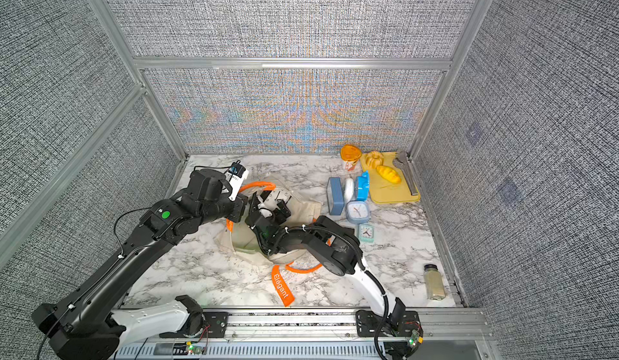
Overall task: Take the alarm clock out of the canvas bag
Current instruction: Adjust the alarm at the canvas bag.
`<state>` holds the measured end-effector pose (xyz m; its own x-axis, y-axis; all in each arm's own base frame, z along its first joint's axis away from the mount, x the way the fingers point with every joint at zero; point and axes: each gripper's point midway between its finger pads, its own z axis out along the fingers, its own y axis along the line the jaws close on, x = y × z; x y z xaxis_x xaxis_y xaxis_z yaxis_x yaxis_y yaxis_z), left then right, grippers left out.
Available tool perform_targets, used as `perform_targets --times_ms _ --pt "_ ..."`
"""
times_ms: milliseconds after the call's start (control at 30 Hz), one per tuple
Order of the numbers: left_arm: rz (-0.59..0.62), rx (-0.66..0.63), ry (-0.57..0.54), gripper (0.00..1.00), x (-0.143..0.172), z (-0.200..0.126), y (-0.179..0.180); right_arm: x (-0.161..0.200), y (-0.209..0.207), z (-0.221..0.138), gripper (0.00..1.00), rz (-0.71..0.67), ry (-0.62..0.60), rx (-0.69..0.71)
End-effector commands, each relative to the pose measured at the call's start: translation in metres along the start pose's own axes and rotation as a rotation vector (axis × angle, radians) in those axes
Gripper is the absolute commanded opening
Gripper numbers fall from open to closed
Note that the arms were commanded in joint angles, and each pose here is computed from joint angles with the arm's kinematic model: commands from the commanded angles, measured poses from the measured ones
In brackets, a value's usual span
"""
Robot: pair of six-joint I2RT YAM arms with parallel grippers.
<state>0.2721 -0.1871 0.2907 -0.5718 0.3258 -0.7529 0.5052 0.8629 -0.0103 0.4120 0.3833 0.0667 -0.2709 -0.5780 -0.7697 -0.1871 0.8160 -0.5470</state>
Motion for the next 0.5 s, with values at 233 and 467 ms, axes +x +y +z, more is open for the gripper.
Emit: perform_targets --times_ms 233,467 --pt "-0.036 -0.067 0.155 0.0 0.026 0.008 0.013 -0.041 -0.068 -0.011 0.99 -0.06 -0.138 0.168" --pt "-0.042 -0.091 0.168 0.0 0.026 0.009 0.017 -0.051 -0.093 -0.024 0.99 -0.054 -0.159 0.212"
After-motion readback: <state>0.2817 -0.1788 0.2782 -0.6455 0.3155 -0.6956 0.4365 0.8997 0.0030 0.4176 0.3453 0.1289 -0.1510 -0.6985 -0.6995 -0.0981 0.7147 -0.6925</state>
